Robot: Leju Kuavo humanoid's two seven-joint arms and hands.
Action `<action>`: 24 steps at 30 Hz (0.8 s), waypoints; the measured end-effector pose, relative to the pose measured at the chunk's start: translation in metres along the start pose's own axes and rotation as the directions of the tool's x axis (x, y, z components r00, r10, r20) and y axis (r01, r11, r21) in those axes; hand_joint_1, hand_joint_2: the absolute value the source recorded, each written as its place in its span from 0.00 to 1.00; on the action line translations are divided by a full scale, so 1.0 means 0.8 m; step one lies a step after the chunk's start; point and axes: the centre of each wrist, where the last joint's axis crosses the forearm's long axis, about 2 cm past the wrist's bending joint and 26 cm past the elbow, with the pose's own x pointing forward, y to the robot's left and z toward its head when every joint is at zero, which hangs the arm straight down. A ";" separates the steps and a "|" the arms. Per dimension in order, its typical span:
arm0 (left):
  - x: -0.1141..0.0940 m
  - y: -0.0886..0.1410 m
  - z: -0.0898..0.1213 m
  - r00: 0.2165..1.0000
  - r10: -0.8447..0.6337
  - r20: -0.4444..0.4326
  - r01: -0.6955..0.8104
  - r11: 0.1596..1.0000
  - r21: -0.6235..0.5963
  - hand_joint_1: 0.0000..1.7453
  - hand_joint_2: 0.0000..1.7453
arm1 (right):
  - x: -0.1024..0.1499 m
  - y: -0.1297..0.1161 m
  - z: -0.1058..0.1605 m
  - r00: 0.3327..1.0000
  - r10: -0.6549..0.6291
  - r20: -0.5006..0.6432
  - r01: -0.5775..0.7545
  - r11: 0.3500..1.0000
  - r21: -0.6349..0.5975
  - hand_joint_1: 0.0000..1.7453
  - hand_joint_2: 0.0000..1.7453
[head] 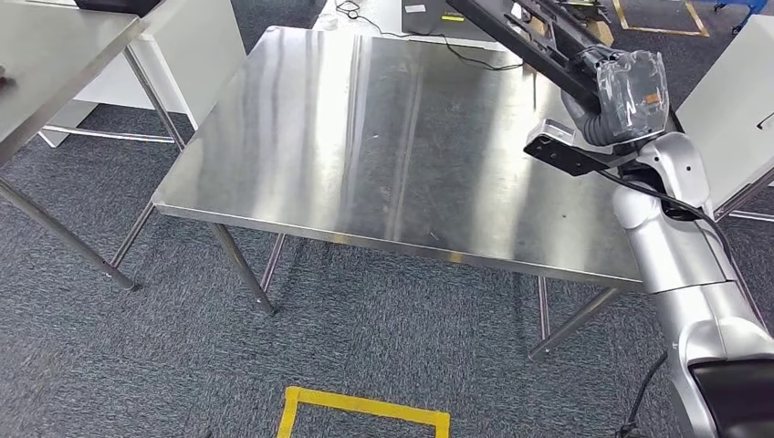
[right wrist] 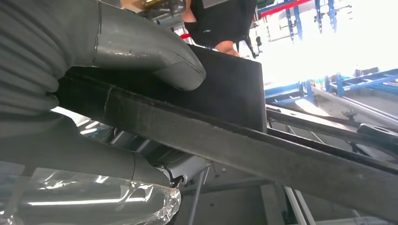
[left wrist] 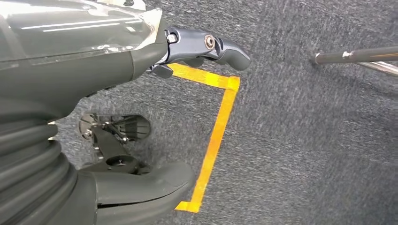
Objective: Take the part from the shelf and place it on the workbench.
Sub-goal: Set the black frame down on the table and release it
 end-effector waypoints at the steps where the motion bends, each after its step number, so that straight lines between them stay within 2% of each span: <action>1: 0.000 0.000 0.000 1.000 0.000 0.000 0.000 1.000 0.000 0.00 1.00 | 0.000 0.000 0.000 1.000 0.000 0.001 0.000 1.000 0.000 1.00 1.00; 24: 0.004 0.007 -0.002 1.000 -0.011 0.003 0.011 1.000 0.003 0.00 1.00 | 0.012 0.009 0.008 1.000 -0.008 0.002 0.008 1.000 0.001 1.00 1.00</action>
